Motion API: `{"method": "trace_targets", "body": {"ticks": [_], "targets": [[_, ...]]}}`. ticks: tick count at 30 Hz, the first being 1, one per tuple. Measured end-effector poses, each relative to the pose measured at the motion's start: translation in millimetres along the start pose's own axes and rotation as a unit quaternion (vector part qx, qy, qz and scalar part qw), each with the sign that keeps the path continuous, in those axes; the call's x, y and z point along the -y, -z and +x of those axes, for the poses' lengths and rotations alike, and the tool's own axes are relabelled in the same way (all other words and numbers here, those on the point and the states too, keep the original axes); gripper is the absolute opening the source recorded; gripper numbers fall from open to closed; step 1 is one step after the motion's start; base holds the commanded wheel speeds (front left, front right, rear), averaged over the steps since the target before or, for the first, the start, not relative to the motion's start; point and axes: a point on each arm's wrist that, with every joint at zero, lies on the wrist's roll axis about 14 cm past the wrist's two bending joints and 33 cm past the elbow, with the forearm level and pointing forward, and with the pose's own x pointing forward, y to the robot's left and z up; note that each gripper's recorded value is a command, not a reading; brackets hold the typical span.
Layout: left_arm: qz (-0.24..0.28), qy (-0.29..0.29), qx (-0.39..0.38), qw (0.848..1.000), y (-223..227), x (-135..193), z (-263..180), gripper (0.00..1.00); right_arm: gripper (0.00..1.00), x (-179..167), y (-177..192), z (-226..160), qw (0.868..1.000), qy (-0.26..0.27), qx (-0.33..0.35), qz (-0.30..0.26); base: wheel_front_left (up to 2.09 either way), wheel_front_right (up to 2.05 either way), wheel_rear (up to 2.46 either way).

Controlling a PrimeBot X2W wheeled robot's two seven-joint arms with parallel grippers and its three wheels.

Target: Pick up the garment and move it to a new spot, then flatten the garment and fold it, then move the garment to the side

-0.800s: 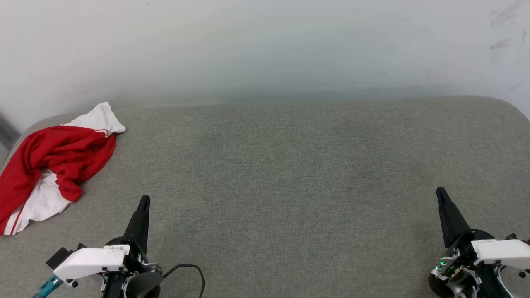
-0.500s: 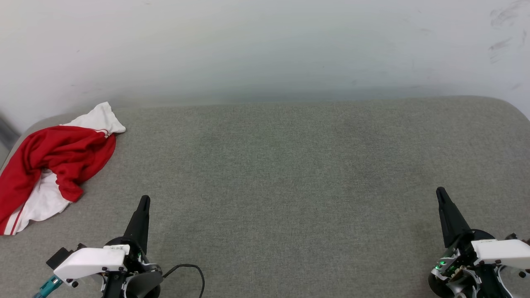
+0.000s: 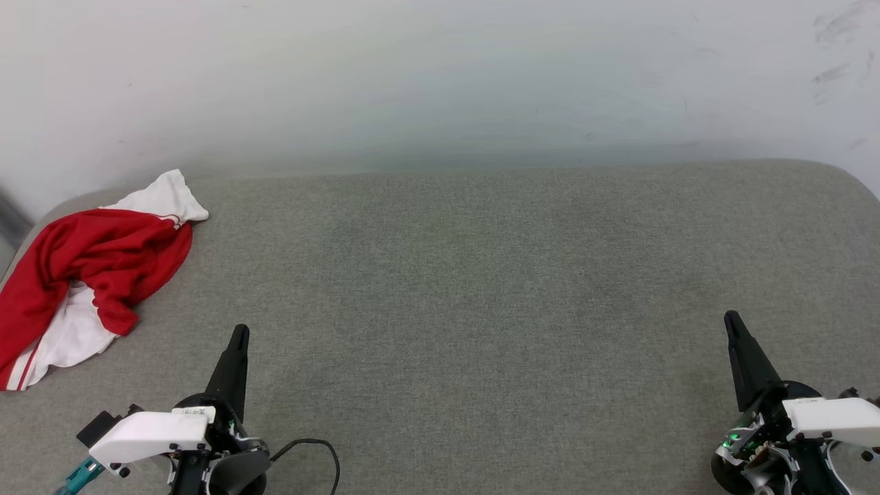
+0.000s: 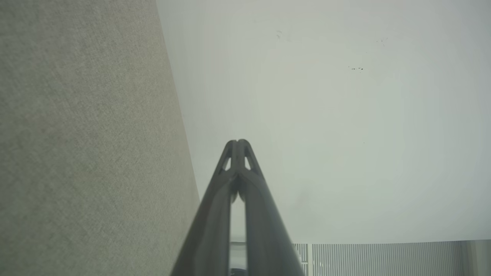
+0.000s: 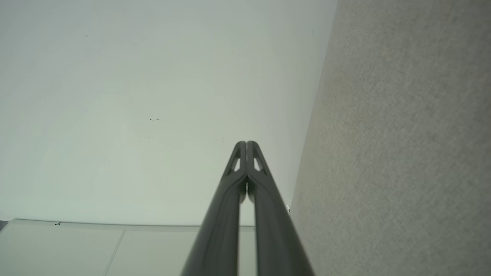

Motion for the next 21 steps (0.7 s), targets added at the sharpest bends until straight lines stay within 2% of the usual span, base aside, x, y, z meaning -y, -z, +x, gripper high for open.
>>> {"method": "trace_targets", "body": {"ticks": [18, 19, 21], "targets": [[0.0, 0.0, 0.0, 1.0, 0.1, 0.0, 0.0, 0.0, 0.0, 0.0, 0.0, 0.0, 1.0, 0.0, 0.0, 0.0, 0.0, 0.0, 0.0], [0.0, -0.001, 0.0, 1.0, 0.1, -0.3, -0.1, 1.0, 1.0, 0.3, 0.0, -0.1, 1.0, 0.0, 0.0, 0.0, 0.0, 0.0, 0.0], [-0.002, -0.014, 0.0, 1.0, 0.9, -9.1, -3.4, 1.0, 1.0, 9.3, -0.3, -3.7, 1.0, 0.014, 0.001, 0.001, 0.0, 0.0, 0.0]]}}
